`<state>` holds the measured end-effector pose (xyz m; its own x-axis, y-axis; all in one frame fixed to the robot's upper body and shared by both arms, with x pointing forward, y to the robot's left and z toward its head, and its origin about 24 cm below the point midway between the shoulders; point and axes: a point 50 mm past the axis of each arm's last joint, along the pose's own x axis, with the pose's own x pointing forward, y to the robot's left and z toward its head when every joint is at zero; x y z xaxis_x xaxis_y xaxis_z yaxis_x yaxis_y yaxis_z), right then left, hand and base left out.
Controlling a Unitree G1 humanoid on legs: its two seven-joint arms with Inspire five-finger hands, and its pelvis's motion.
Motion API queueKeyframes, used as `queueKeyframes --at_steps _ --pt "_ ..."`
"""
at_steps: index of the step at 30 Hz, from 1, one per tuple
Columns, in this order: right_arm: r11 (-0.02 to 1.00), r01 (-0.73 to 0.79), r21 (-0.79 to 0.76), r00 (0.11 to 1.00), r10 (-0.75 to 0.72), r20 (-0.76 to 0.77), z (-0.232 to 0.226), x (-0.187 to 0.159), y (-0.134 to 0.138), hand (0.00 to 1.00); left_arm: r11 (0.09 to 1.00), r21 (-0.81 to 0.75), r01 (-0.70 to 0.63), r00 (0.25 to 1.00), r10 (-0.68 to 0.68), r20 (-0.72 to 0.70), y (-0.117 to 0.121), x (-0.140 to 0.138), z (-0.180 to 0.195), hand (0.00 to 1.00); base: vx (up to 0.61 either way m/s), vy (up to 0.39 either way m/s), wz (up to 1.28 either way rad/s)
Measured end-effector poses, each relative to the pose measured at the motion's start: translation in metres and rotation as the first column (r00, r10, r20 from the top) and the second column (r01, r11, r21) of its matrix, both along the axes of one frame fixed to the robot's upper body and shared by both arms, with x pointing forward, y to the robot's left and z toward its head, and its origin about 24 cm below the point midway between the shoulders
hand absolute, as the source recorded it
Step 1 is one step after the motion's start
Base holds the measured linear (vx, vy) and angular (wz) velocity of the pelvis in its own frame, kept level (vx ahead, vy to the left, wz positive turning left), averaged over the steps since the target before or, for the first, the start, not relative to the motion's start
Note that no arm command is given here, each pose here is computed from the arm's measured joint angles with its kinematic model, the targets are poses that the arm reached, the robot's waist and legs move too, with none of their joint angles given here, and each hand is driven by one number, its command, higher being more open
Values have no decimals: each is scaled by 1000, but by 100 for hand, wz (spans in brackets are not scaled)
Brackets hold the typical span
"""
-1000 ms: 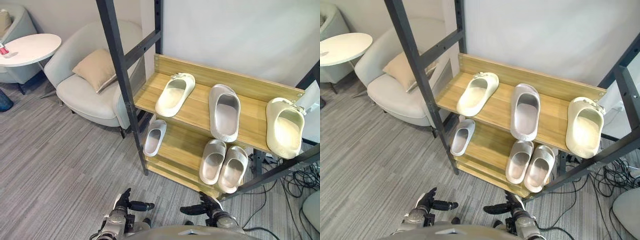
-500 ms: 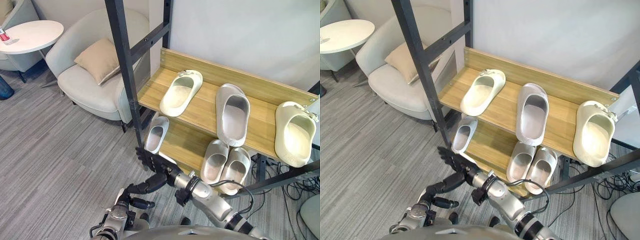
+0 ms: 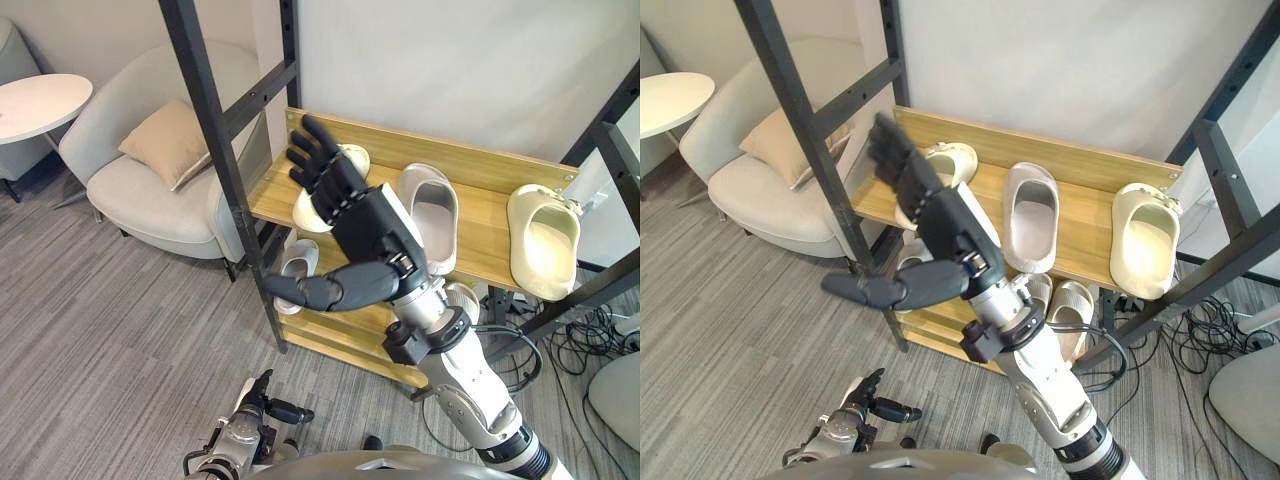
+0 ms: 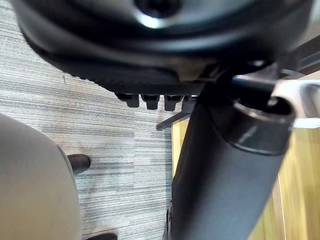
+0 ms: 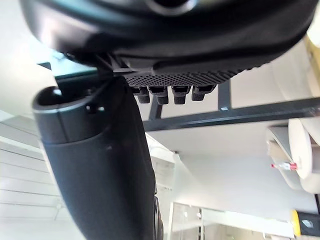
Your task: Organize the slippers on the shoe rack
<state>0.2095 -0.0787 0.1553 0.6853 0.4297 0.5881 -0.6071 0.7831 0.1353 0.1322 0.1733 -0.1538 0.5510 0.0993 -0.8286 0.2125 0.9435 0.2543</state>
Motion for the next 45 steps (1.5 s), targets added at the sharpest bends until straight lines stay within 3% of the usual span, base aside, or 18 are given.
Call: queueKeyframes --at_steps 4,7,11,15,26,34,45 --pt "991 134 22 991 -134 26 7 5 -13 100 1000 4 -4 1000 4 1 -1 -1 0 100 5 -3 -4" --pt "938 345 -27 934 -340 114 16 7 -32 100 1000 1 -6 1000 6 -1 -1 -2 -1 100 0 0 0" --pt "807 586 -71 792 -552 261 31 5 -65 100 1000 -3 -12 1000 12 -6 -1 -7 -2 100 0 0 0" --pt "670 739 -69 645 -674 360 43 0 -90 100 1000 -15 -13 1000 13 -3 -2 -11 -2 100 13 -3 -3" --pt "365 919 -151 382 -725 573 50 -2 -118 100 998 -45 -47 999 46 -11 -2 -15 -3 100 0 0 0" --pt "230 920 -318 374 -758 535 21 17 -133 100 998 -57 -41 999 41 -8 -3 -15 -2 100 0 0 0" --pt "145 869 -474 407 -754 515 -5 31 -147 100 998 -59 -38 999 38 -9 -2 -16 -2 100 10 0 0"
